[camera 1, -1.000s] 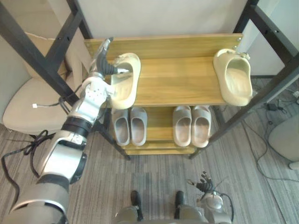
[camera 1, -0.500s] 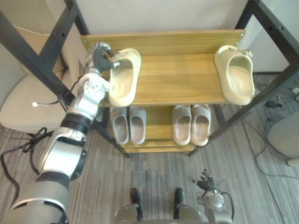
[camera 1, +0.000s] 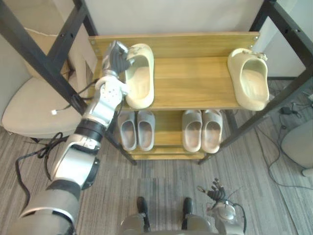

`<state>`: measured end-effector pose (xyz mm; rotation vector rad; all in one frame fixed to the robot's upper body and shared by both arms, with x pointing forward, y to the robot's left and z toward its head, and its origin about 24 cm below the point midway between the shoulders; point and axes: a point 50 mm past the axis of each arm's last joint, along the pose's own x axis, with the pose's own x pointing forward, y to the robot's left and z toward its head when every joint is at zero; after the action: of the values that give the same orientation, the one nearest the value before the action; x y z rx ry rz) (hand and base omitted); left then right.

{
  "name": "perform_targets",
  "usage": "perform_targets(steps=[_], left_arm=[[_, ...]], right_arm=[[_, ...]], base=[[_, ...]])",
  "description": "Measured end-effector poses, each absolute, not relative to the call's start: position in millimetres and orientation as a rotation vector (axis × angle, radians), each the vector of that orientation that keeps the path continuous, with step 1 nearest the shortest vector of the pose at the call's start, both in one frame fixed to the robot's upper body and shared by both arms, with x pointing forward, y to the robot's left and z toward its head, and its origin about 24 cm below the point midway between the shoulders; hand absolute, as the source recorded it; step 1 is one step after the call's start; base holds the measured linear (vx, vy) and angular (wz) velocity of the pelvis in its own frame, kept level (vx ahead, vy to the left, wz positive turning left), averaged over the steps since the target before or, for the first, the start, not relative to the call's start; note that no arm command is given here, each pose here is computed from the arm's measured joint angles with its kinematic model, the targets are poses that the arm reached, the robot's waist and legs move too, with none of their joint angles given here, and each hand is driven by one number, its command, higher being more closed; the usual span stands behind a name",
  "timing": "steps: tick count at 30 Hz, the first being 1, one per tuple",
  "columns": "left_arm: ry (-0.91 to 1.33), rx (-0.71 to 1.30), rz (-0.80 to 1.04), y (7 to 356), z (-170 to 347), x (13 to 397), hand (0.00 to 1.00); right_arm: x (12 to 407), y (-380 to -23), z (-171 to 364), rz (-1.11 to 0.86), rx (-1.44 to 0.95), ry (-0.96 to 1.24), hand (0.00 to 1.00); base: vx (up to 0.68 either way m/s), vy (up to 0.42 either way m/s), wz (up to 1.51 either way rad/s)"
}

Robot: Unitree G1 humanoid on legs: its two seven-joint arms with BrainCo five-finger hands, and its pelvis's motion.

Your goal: Organize the slippers on the shoe rack

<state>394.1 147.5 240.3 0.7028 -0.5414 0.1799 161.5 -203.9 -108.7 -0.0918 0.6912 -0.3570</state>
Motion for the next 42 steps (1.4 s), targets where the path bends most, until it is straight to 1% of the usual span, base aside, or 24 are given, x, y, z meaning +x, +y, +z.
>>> perform_targets(steps=[3, 7, 13, 20, 27, 32, 42], left_arm=[[-0.619, 0.669, 0.16, 134.0, 250.9, 387.5, 1.0], [-0.625, 0.663, 0.108, 117.2, 245.7, 386.4, 1.0], [-0.635, 0.687, 0.08, 108.6, 245.4, 386.1, 1.0], [-0.67, 0.702, 0.067, 95.1, 266.0, 390.7, 1.0], [-0.628, 0.685, 0.048, 86.5, 261.2, 396.1, 1.0], [-0.624, 0.712, 0.03, 79.6, 262.6, 398.3, 1.0], [-0.57, 0.731, 0.039, 85.5, 255.3, 404.3, 1.0]], right_arm=[[160.7, -207.2, -108.5, -0.373, -0.089, 0.692, 0.0], [160.6, -207.2, -108.7, -0.372, -0.089, 0.693, 0.0], [157.4, -207.6, -110.1, -0.374, -0.09, 0.702, 0.0], [156.2, -207.6, -110.7, -0.379, -0.082, 0.705, 0.0], [160.2, -206.9, -109.2, -0.389, -0.06, 0.695, 0.0], [163.2, -207.0, -107.8, -0.388, -0.061, 0.687, 0.0], [164.3, -207.0, -107.6, -0.389, -0.061, 0.685, 0.0]], base=[[0.02, 0.01, 0.01], [0.01, 0.006, 0.04], [-0.01, 0.002, 0.0], [0.01, 0.009, -0.06], [0.01, 0.014, -0.09], [0.01, 0.007, -0.04], [-0.01, 0.008, -0.03]])
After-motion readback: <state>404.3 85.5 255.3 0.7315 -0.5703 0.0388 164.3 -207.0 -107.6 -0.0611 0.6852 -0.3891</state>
